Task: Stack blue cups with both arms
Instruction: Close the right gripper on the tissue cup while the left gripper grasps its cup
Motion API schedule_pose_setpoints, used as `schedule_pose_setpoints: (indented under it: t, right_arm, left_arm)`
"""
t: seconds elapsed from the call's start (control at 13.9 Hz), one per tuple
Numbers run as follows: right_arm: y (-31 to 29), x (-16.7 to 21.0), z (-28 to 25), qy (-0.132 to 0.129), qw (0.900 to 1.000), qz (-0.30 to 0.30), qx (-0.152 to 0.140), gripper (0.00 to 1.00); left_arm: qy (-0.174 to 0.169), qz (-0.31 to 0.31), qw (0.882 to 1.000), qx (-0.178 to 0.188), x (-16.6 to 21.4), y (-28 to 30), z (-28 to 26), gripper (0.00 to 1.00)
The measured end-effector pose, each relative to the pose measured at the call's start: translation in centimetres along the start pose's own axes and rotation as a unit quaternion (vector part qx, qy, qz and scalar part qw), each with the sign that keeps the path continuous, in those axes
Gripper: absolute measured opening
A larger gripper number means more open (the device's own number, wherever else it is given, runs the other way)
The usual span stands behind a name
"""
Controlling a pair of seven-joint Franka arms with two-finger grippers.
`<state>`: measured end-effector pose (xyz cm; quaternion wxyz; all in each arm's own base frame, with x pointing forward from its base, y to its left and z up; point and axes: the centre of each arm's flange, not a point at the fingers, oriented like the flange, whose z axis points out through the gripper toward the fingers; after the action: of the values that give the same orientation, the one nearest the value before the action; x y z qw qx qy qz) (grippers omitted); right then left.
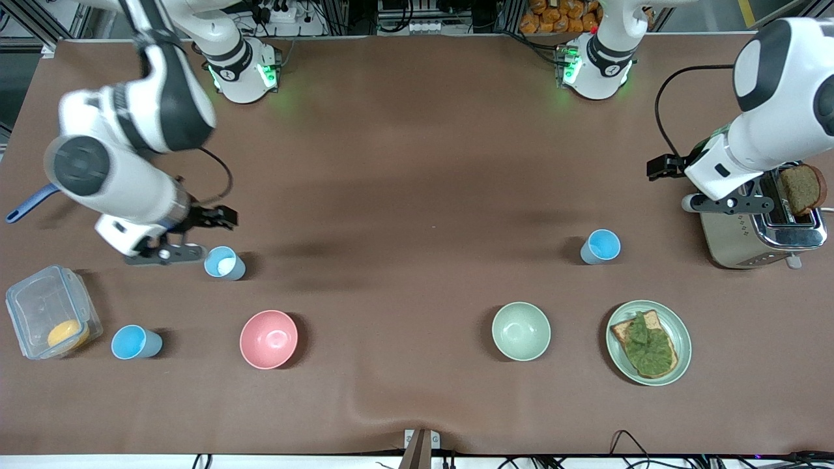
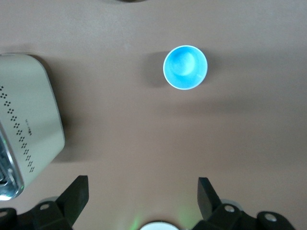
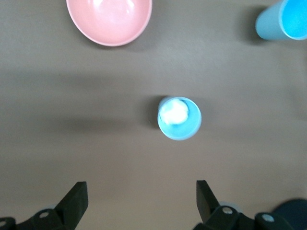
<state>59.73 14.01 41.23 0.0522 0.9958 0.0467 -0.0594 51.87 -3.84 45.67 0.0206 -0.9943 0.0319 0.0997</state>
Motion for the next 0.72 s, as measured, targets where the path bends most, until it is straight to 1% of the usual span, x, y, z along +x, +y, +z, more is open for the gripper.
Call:
schedule_pose_setpoints:
  t: [0.22, 0.29, 0.43, 0.51, 0.72]
  right_arm:
    - [-0.6, 0.8, 5.9, 0.027, 1.0, -0.007, -0.007, 1.0]
    - [-0.3, 0.8, 8.0, 0.028, 0.999, -0.012, -0.015, 1.0]
    - [0.7, 0.8, 11.3, 0.021, 0.999, -0.014, -0.028, 1.0]
    - [1.1, 1.0, 12.4, 0.02, 0.999, -0.014, -0.03, 1.0]
    - [1.2, 1.2, 15.9, 0.03, 0.999, -0.018, -0.028, 1.0]
  left_arm:
    - [0.029, 0.001, 1.0, -0.001, 0.2, 0.1, 3.1, 1.0]
    - [0.038, 0.001, 0.999, -0.002, 0.3, 0.1, 4.1, 1.0]
    - [0.048, 0.002, 0.999, -0.002, 0.4, 0.2, 6.0, 1.0]
    - [0.05, 0.002, 0.999, -0.002, 0.5, 0.3, 6.7, 1.0]
    - [0.049, 0.004, 0.999, -0.003, 1.7, 0.4, 9.4, 1.0]
